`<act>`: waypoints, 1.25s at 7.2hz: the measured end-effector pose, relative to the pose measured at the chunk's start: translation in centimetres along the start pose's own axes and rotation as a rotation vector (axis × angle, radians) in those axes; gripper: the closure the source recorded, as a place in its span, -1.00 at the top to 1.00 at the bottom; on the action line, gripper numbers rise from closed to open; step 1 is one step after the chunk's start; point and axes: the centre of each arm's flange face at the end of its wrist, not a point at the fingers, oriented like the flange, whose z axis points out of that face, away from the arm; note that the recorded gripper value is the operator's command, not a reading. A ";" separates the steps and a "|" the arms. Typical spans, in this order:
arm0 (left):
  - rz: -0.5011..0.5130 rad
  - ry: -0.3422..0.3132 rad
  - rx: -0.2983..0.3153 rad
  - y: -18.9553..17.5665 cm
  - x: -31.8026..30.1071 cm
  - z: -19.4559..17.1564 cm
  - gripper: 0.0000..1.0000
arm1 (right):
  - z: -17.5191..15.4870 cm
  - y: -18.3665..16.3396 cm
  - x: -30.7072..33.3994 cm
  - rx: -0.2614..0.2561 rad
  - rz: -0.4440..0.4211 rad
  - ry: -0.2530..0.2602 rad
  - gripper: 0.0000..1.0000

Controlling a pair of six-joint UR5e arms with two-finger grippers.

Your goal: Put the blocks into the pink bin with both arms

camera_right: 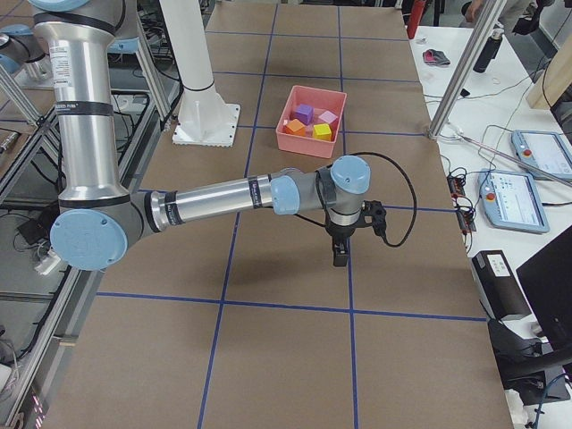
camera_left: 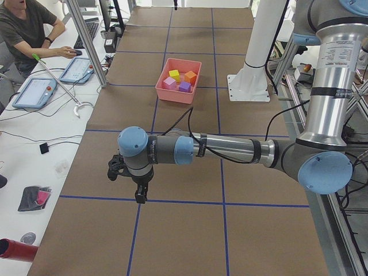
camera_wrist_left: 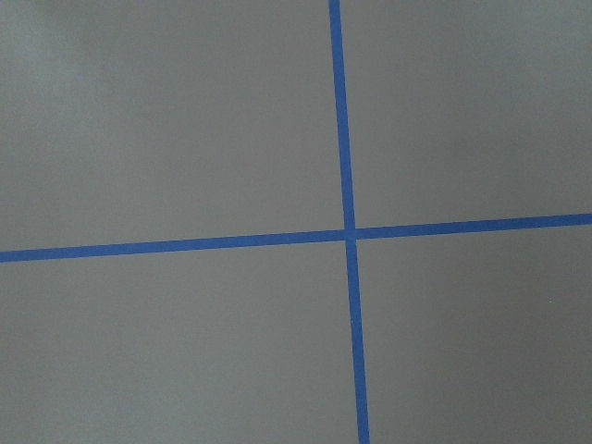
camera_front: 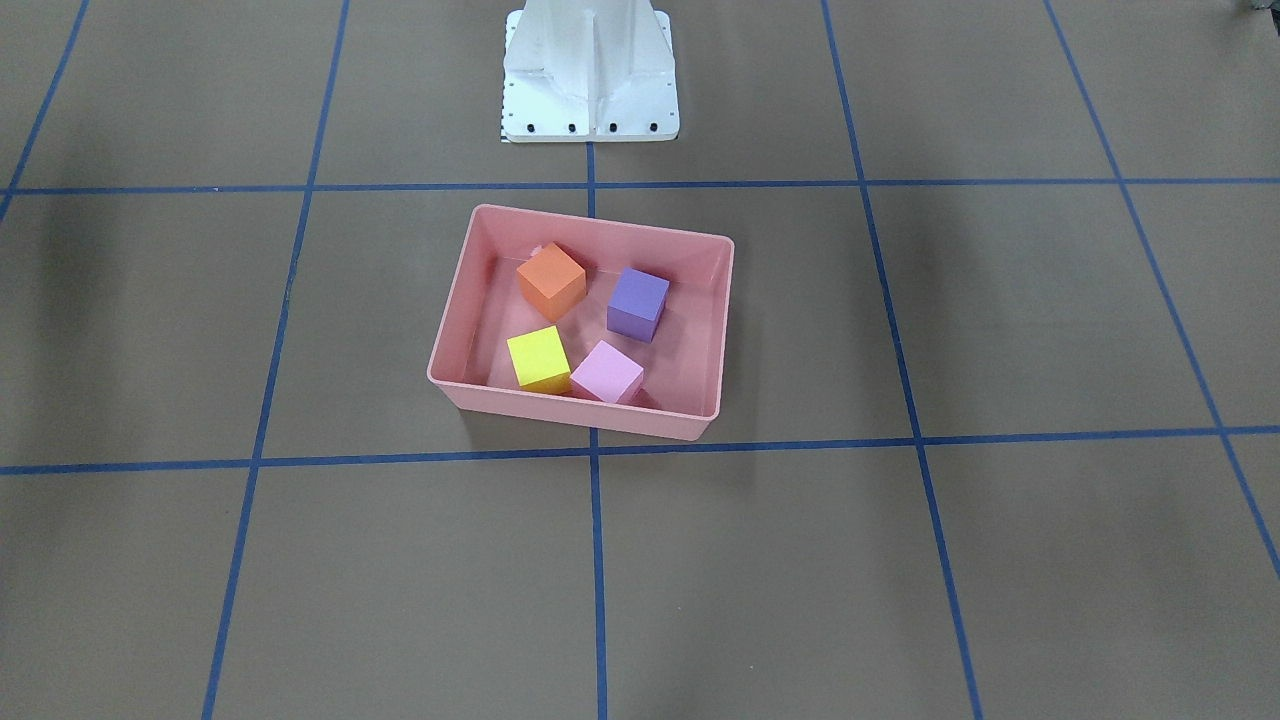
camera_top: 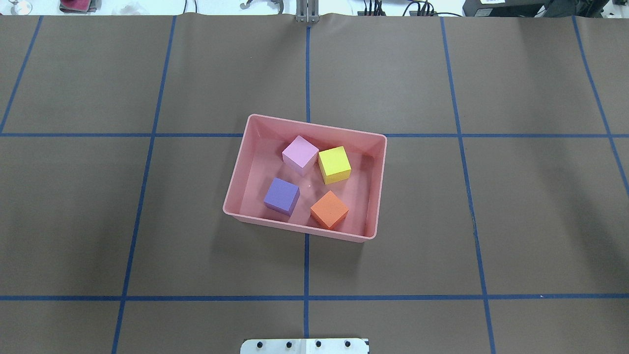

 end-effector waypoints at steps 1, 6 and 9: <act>-0.018 0.000 0.000 0.0 0.0 0.0 0.99 | 0.2 0.1 0.4 -0.003 0.000 0.018 1.00; -0.049 0.010 -0.010 0.2 -0.3 0.4 0.99 | 2.1 1.7 2.7 -0.045 0.048 0.029 1.00; -0.058 0.087 -0.013 0.8 0.0 0.7 0.99 | 1.8 2.1 3.7 -0.043 0.076 0.027 1.00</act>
